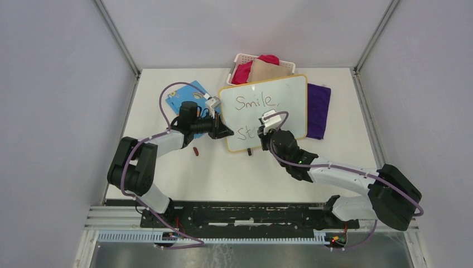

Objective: Write a sentence on the whiteboard

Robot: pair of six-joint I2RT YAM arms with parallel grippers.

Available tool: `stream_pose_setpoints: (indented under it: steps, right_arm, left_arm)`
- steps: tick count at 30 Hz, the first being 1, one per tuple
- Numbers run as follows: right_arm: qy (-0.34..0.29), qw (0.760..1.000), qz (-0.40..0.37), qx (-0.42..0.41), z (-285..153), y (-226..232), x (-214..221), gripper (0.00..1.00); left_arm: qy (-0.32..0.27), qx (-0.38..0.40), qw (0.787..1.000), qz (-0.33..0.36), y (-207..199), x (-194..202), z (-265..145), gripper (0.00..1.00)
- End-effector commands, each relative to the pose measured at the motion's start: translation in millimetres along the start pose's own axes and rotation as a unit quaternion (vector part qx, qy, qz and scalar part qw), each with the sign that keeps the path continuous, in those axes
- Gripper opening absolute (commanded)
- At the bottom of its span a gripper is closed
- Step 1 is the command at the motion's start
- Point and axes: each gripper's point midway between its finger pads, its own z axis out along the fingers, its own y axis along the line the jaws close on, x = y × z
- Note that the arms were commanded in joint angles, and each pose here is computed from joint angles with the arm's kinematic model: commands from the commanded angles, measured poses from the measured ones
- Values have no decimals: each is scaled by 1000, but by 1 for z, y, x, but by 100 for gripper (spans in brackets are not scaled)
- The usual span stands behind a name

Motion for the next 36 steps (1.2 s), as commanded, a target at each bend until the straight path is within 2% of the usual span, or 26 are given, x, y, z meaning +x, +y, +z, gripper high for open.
stream_pose_setpoints:
  steps: [1,10,21,36]
  right_arm:
    - [-28,1000,7,-10,6,6,-25,0]
    - [-3,1000,6,-28,4,12,-2,0]
    - [8,1000,3,-10,-8,-1,17,0]
    - [-19,1000,2,16,-2,-11,-13,0]
  left_arm:
    - [70,-50,996,6,19,46,2,2]
    - [69,-51,996,5,19,45,2,2]
    - [71,-50,996,5,19,46,3,2]
    - [72,-50,996,4,19,47,3,2]
